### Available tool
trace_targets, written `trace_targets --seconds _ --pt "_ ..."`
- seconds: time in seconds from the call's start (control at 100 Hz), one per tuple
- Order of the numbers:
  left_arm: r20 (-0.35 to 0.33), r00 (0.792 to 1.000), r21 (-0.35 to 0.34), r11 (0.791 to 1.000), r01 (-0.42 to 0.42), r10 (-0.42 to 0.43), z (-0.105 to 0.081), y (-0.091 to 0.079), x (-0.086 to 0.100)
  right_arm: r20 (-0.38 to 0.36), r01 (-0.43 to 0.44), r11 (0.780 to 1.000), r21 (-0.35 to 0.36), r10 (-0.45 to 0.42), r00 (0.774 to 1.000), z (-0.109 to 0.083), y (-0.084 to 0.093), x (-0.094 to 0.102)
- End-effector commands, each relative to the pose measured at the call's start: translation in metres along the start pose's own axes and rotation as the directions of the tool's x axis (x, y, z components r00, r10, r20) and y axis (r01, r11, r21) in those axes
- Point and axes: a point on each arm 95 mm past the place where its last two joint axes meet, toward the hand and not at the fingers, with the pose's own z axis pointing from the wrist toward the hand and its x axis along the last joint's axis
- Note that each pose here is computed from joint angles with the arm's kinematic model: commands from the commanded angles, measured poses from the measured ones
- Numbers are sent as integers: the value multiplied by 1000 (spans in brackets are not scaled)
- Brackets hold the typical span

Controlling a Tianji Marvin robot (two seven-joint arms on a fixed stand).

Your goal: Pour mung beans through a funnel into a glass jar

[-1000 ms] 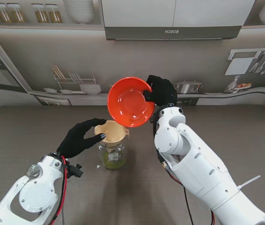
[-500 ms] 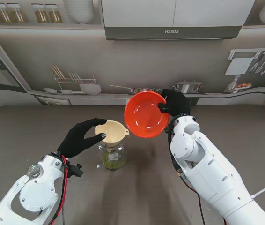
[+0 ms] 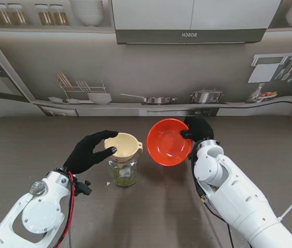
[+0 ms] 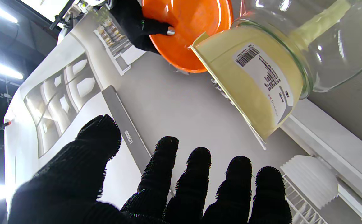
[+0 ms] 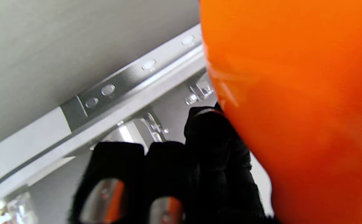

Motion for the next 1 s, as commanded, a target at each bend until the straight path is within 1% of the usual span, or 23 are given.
trace_targets --seconds 0.0,0.28,0.63,0.99 --pt "0 1000 -17 1000 4 -4 -1 3 0 10 -4 999 34 4 1000 -2 -9 -5" --pt "1 1000 -21 1000 1 -1 -1 4 0 50 -10 996 92 5 999 -4 -26 -21" --pt "4 1000 -24 1000 1 -1 -1 4 0 88 6 987 160 -20 996 -1 -38 -33" --pt "7 1000 -23 1000 2 -1 -1 4 1 108 30 979 203 -53 993 -5 -38 -34"
